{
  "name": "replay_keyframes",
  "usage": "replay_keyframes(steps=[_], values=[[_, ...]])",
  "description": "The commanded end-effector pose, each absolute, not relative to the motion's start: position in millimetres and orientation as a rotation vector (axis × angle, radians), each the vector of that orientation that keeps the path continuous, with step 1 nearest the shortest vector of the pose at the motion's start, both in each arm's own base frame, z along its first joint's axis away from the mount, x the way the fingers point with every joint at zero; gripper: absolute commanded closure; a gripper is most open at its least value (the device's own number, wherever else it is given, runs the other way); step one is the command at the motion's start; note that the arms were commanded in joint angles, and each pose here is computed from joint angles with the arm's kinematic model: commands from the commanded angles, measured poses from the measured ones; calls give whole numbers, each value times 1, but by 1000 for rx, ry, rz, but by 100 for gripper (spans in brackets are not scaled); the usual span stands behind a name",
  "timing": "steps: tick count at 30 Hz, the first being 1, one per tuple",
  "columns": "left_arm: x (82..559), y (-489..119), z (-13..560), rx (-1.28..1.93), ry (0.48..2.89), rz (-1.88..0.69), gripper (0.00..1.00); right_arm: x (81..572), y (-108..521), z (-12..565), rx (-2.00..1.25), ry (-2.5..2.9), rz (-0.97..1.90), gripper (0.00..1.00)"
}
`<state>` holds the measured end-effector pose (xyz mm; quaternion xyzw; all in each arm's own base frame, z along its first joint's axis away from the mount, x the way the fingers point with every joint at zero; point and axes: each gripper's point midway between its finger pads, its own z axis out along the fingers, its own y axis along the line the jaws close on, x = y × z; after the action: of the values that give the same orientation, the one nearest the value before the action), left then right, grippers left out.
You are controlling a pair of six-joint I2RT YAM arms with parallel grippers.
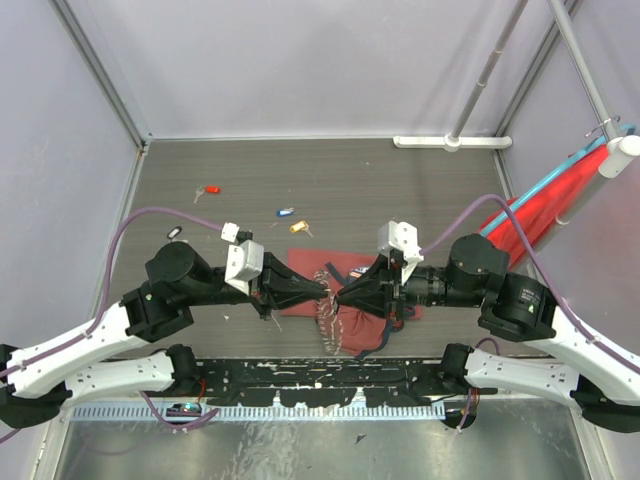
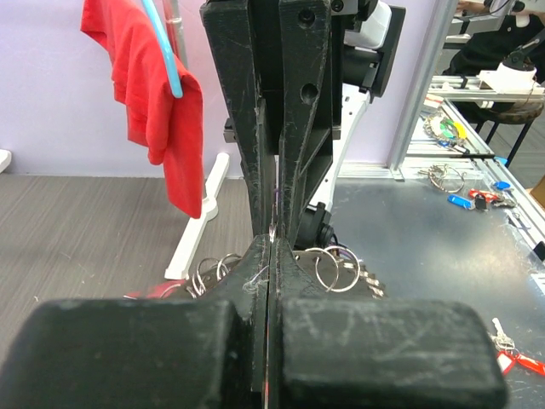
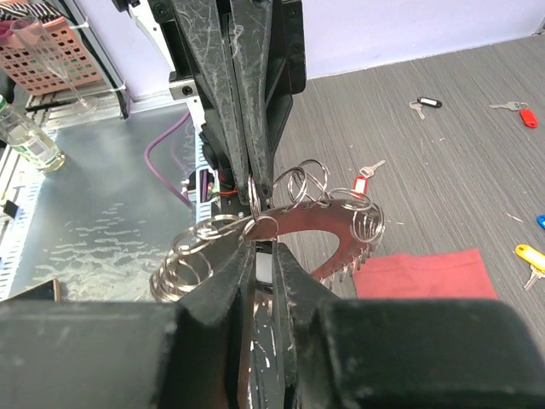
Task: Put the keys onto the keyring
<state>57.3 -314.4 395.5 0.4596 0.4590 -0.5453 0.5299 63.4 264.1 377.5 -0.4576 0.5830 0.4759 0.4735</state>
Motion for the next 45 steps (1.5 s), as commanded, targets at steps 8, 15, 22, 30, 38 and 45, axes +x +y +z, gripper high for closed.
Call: replay_keyframes(steps=[8, 15, 22, 30, 38, 45], values=[[54, -311, 418, 1069, 1018, -1313, 100, 63, 260, 395, -1100, 1368, 1165, 57], [53, -311, 419, 1072, 1009, -1319, 100, 60, 266, 390, -1137, 1372, 1180, 56], [53, -310, 421, 1070, 1003, -1318, 100, 59, 273, 381, -1170, 1393, 1199, 55], [52, -308, 422, 1066, 1001, -1316, 100, 60, 274, 379, -1162, 1401, 1195, 64], [53, -309, 420, 1066, 1004, -1316, 100, 64, 265, 386, -1117, 1399, 1165, 79], [54, -311, 418, 1073, 1016, -1317, 100, 66, 260, 393, -1098, 1396, 1147, 81]])
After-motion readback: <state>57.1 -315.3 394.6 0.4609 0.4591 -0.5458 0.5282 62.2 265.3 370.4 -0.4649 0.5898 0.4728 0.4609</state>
